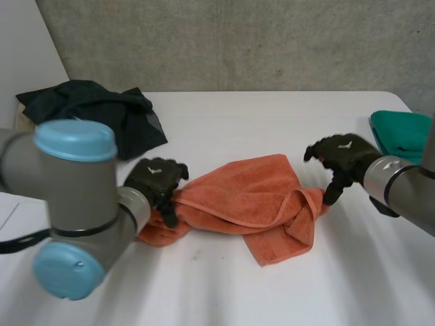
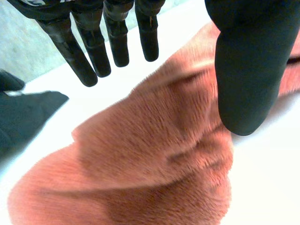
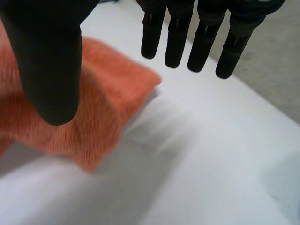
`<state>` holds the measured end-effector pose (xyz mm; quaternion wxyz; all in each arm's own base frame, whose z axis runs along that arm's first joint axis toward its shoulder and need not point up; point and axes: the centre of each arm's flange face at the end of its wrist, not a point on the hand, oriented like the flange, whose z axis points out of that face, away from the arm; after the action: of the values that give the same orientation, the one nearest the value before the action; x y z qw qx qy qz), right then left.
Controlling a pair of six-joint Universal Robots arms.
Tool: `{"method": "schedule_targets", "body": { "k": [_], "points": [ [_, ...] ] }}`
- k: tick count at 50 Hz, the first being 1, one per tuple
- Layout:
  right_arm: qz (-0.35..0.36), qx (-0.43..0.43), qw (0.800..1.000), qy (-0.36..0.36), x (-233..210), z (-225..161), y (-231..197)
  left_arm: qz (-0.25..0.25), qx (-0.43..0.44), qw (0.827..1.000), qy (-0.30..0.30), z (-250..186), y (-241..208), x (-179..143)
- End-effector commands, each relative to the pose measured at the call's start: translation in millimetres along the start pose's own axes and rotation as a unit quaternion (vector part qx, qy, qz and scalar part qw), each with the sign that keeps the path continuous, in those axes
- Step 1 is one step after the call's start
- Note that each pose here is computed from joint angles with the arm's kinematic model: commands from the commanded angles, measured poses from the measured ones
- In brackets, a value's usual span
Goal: Fold the laundry.
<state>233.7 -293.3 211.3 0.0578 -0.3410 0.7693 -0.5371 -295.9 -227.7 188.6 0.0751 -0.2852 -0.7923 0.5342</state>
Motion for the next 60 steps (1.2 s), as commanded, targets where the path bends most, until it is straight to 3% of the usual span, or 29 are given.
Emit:
{"method": "schedule_targets", "body": {
  "k": [1,11,18,31,37,45,49,52,53,55,57,60],
  "points": [
    [0.082,0.017,0.993,0.081,1.1,-53.5,-24.6,0.02,0.031,0.999,-0.03,-33.9,-24.3,-25.8],
    [0.221,-0.082,0.962,0.135,-16.9,-84.8,18.0,0.005,0.033,0.999,-0.02,-28.3,-23.9,-65.7],
    [0.308,-0.125,0.934,0.129,-31.0,-69.7,44.8,0.003,0.007,1.0,0.025,11.8,-7.3,-78.0],
    [0.423,-0.184,0.878,0.131,-50.7,-22.7,63.9,0.037,-0.077,0.993,0.078,54.0,8.6,-63.3],
    [0.441,-0.19,0.868,0.128,-57.1,-14.3,60.5,0.052,-0.096,0.989,0.097,62.0,10.2,-53.4],
    [0.427,-0.135,0.88,0.157,-50.5,1.8,50.3,0.068,-0.068,0.994,0.058,76.5,-8.6,-55.7],
    [0.414,-0.056,0.893,0.167,-36.2,16.5,26.0,0.066,-0.001,0.998,-0.005,78.6,-47.9,-70.9],
    [0.359,0.043,0.918,0.164,-16.9,29.5,-18.3,0.058,0.064,0.995,-0.042,74.8,-80.4,-82.4],
    [0.306,0.091,0.932,0.173,-4.9,32.2,-44.2,0.049,0.112,0.99,-0.072,70.3,-102.8,-92.9],
    [0.245,0.136,0.941,0.19,8.3,32.0,-70.0,0.032,0.17,0.979,-0.107,62.4,-128.5,-107.3],
    [0.163,0.193,0.94,0.228,30.0,24.7,-105.9,-0.006,0.258,0.954,-0.15,47.7,-161.6,-126.8],
    [0.12,0.25,0.927,0.253,42.1,13.6,-134.6,-0.045,0.334,0.926,-0.17,30.1,-186.5,-141.0]
  ]
}}
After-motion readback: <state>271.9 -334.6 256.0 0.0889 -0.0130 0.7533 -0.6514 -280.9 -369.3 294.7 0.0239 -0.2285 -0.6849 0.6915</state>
